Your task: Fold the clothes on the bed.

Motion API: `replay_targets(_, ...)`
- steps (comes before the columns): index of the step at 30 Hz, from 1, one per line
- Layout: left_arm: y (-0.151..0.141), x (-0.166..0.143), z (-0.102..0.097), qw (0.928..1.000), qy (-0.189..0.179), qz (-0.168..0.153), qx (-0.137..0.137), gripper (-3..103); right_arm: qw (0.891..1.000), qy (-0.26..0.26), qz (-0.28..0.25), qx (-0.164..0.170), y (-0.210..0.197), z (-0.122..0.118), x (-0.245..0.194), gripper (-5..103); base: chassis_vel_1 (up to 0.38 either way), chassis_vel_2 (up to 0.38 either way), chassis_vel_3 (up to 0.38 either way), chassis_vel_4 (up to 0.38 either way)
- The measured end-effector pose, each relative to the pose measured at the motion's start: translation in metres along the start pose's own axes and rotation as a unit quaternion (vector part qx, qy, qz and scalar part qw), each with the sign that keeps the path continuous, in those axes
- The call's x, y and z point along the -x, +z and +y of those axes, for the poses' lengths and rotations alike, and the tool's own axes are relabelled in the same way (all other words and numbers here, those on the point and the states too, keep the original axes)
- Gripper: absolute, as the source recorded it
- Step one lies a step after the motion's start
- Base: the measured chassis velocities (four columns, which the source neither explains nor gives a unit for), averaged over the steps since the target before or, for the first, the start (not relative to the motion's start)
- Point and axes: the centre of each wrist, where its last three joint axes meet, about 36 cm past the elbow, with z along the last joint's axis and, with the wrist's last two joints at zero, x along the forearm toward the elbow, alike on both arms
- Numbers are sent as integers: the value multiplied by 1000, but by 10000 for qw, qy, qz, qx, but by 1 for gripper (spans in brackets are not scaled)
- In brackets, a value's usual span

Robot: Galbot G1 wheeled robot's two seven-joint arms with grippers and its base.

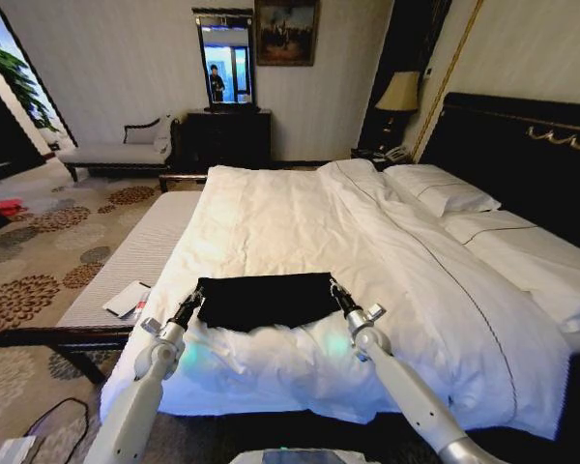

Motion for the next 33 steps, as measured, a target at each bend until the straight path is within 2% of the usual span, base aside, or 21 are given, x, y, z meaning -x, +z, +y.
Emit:
replay_targets(13,9,-8,-2,10000,-36,-48,65,1,10000,-4,37,-64,4,1,-9,0,0,0,0,0)
replay_targets(21,14,-22,5,9997,-96,-17,229,1,9998,47,93,-144,6,-4,-19,0,0,0,0,0)
replay_targets(27,15,-25,0,9996,-83,-83,275,1,9998,57,103,-158,13,-3,-20,0,0,0,0,0)
replay_targets(31,14,-33,-1,9988,-145,-146,434,-1,9996,18,81,-271,13,-1,-24,-1,0,0,0,0)
replay_targets(33,8,-42,-2,9981,-171,-219,547,9,9993,-14,16,-373,6,-1,-29,9,0,0,0,0)
